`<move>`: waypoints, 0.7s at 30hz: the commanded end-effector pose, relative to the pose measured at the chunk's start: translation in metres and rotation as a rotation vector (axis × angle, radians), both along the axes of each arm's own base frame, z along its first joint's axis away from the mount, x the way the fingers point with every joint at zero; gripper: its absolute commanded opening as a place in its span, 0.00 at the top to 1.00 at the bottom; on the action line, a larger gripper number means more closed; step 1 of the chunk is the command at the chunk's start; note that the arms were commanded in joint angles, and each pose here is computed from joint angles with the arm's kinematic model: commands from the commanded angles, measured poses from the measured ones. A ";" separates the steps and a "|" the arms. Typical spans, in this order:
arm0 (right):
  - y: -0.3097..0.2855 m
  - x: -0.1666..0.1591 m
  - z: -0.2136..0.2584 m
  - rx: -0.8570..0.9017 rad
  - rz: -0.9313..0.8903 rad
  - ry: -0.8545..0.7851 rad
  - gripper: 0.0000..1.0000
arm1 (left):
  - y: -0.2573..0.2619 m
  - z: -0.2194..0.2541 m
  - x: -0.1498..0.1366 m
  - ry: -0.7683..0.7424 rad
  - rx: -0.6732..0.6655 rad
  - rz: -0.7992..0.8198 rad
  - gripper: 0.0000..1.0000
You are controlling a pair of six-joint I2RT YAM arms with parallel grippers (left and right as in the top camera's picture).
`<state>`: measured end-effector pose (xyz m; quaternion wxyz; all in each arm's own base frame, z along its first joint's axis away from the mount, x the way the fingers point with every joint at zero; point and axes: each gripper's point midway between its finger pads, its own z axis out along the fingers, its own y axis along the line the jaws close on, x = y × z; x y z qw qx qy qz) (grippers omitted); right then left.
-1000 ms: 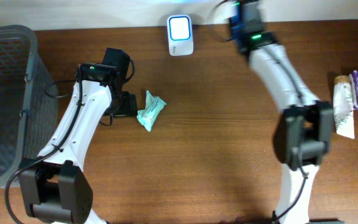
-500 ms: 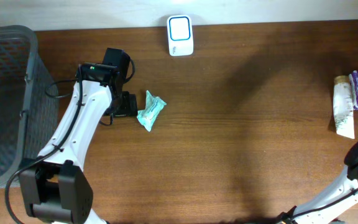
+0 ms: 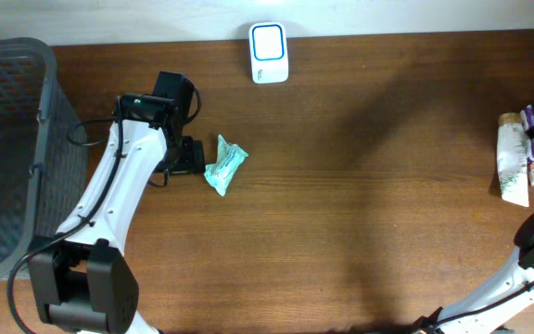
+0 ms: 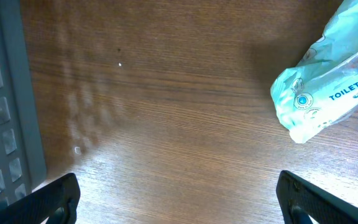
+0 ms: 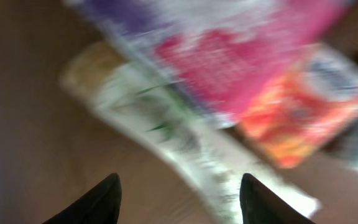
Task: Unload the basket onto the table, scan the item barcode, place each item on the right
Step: 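Carry the orange pack with the right gripper to the right table edge, then reach the left gripper to the green wipes pack and grasp it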
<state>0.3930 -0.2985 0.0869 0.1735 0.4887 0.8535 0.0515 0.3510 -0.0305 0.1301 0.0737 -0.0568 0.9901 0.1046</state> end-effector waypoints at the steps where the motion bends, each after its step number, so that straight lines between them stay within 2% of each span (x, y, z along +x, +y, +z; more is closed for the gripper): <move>1: 0.082 0.049 0.037 0.236 0.261 -0.261 0.41 | 0.002 0.000 0.000 0.000 0.007 0.004 0.01; 7: 0.208 0.072 0.034 0.350 0.500 -0.179 0.39 | 0.002 0.000 0.000 0.000 0.007 0.004 0.01; 9: 0.258 0.076 0.033 0.367 0.602 -0.150 0.35 | 0.002 0.000 0.000 0.000 0.007 0.004 0.01; 10: 0.282 0.078 0.032 0.365 0.651 -0.137 0.26 | 0.002 0.000 0.000 0.000 0.007 0.003 0.01; 11: 0.296 0.078 0.028 0.330 0.685 -0.109 0.01 | 0.002 0.000 0.000 0.000 0.007 0.004 0.01; 12: 0.306 0.078 0.024 0.283 0.708 -0.077 0.01 | 0.002 0.000 0.000 0.000 0.007 0.004 0.01; 13: 0.311 0.077 0.018 0.212 0.727 -0.036 0.01 | 0.002 0.000 0.000 0.000 0.007 0.004 0.01; 15: 0.308 0.076 0.010 0.068 0.733 0.035 0.01 | 0.024 0.006 -0.006 0.044 0.149 -0.086 0.01; 18: 0.262 0.075 0.005 -0.155 0.654 0.136 0.01 | 0.025 0.006 -0.009 0.061 0.151 -0.087 0.01; 21: 0.243 0.071 0.005 -0.161 0.613 0.151 0.01 | 0.024 0.005 -0.009 0.056 0.143 -0.079 0.01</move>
